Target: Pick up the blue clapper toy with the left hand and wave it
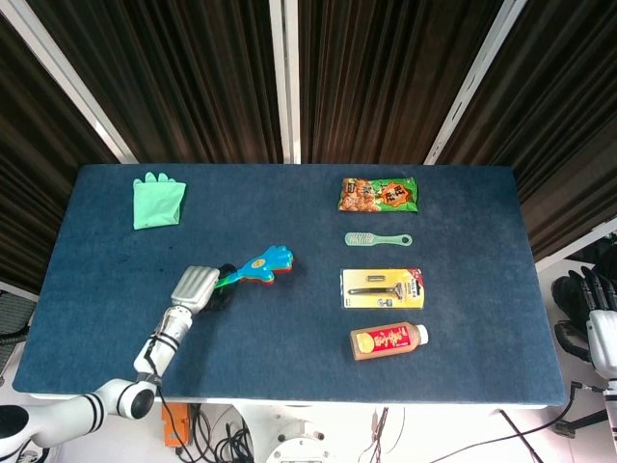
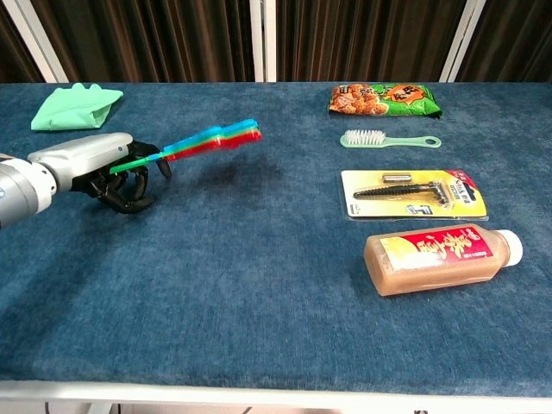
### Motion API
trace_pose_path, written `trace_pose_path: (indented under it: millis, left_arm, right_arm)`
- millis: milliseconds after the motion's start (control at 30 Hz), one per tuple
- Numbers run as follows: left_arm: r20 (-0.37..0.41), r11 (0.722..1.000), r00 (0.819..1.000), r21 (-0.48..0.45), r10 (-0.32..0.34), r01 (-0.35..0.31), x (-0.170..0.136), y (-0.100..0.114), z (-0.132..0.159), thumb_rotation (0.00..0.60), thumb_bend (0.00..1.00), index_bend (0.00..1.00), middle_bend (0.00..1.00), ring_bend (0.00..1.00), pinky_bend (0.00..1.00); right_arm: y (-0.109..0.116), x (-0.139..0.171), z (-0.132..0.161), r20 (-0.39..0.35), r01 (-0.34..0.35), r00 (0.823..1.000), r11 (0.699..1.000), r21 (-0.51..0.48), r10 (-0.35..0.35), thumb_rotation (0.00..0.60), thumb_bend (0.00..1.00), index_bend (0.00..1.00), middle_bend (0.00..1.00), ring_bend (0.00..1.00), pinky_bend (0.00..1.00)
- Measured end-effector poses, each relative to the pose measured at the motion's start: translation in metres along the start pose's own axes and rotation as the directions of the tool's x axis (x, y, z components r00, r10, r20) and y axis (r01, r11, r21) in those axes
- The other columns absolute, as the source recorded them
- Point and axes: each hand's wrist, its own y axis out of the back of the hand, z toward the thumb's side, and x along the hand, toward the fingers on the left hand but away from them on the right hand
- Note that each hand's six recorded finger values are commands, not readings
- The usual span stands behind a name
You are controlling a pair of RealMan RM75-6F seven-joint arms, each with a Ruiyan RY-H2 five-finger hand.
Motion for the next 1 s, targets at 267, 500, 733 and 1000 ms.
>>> trace_pose_path:
  millis: [267, 500, 733, 1000]
  left_arm:
    - [0.002, 0.998, 1.000, -0.059, -0.001, 0.001, 0.000, 0.002, 0.001, 0.600, 0.37, 0.17, 0.81, 0.83, 0.90]
    - [-0.008, 0.993, 1.000, -0.114, 0.007, -0.007, 0.002, 0.003, 0.003, 0.600, 0.36, 0.40, 0.84, 0.84, 0.90]
    - [-0.073, 0.995, 0.997, -0.100, -0.003, -0.005, 0.008, 0.003, -0.001, 0.600, 0.34, 0.67, 0.88, 0.89, 0.94]
    - [-0.172, 0.996, 0.985, -0.083, 0.016, -0.031, 0.012, 0.012, 0.000, 0.600, 0.34, 0.88, 1.00, 0.99, 1.00]
  right_arm:
    - [0.001, 0.000, 0.001, -0.002, 0.002, 1.000, 1.000, 0.001, -0.002, 0.600, 0.28, 0.00, 0.00, 0.00, 0.00]
    - [-0.001, -0.001, 0.002, -0.004, -0.003, 1.000, 1.000, 0.003, 0.003, 0.600, 0.28, 0.00, 0.00, 0.00, 0.00]
    - [0.000, -0.002, 0.002, -0.004, 0.000, 1.000, 1.000, 0.002, 0.000, 0.600, 0.28, 0.00, 0.00, 0.00, 0.00]
    - [-0.001, -0.002, -0.001, 0.004, -0.008, 1.000, 1.000, -0.004, 0.008, 0.600, 0.28, 0.00, 0.00, 0.00, 0.00]
